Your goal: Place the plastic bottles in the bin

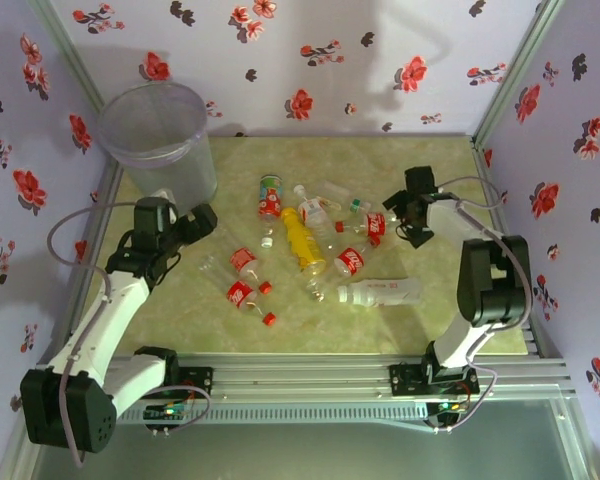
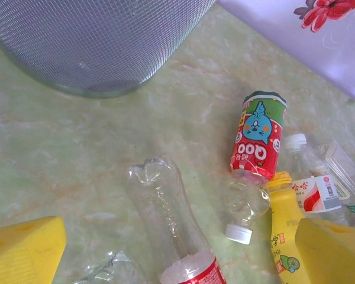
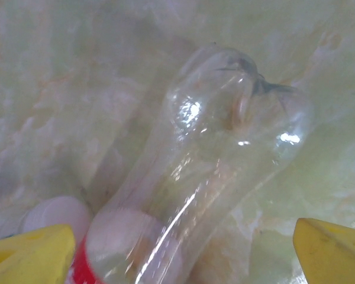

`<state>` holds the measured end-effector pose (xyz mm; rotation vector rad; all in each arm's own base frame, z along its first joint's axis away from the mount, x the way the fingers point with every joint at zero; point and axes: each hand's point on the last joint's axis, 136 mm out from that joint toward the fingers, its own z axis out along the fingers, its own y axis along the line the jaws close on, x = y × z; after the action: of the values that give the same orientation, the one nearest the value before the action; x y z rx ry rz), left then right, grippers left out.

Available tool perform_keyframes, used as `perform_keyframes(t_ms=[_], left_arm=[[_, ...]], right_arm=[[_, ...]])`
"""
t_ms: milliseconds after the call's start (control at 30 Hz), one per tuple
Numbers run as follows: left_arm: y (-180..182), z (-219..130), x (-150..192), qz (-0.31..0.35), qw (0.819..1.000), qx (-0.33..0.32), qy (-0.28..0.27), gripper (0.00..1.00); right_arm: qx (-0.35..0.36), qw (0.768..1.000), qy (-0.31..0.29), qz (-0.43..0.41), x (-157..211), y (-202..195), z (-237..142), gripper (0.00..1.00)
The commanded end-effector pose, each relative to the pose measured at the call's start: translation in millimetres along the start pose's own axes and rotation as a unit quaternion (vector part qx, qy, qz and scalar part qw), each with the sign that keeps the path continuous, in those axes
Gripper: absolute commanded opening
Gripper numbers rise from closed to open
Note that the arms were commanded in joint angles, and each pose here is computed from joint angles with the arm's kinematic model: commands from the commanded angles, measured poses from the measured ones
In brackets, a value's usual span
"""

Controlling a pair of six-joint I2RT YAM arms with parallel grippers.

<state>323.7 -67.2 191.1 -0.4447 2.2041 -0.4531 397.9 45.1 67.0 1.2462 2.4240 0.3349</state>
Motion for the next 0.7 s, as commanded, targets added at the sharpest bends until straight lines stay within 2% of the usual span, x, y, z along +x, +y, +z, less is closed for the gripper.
perform_keyframes(t_ms=[0,133,300,667], left_arm=[[-4.9,2.7,-2.9,0.001,1.000,0.006,-0.008,1.00],[-3.6,-2.2,-3.7,0.019,1.000,-0.001,-0.009,1.00],[-6.3,-7.0,-5.7,0.030,0.999,0.001,-0.010,1.00],[-11.5,-9.4,-6.5,0.034,0.999,0.007,-0.010,1.00]], right_arm=[[0.007,0.999,-0.017,0.030,-6.6,6.7,13.2,0.96],[0.032,0.999,-0.017,0.030,-2.6,-5.3,27.8,0.95],[0.055,0.998,-0.024,0.026,-7.1,-14.3,36.7,0.89],[0.009,0.997,-0.058,0.049,-34.8,10.1,27.3,0.73]])
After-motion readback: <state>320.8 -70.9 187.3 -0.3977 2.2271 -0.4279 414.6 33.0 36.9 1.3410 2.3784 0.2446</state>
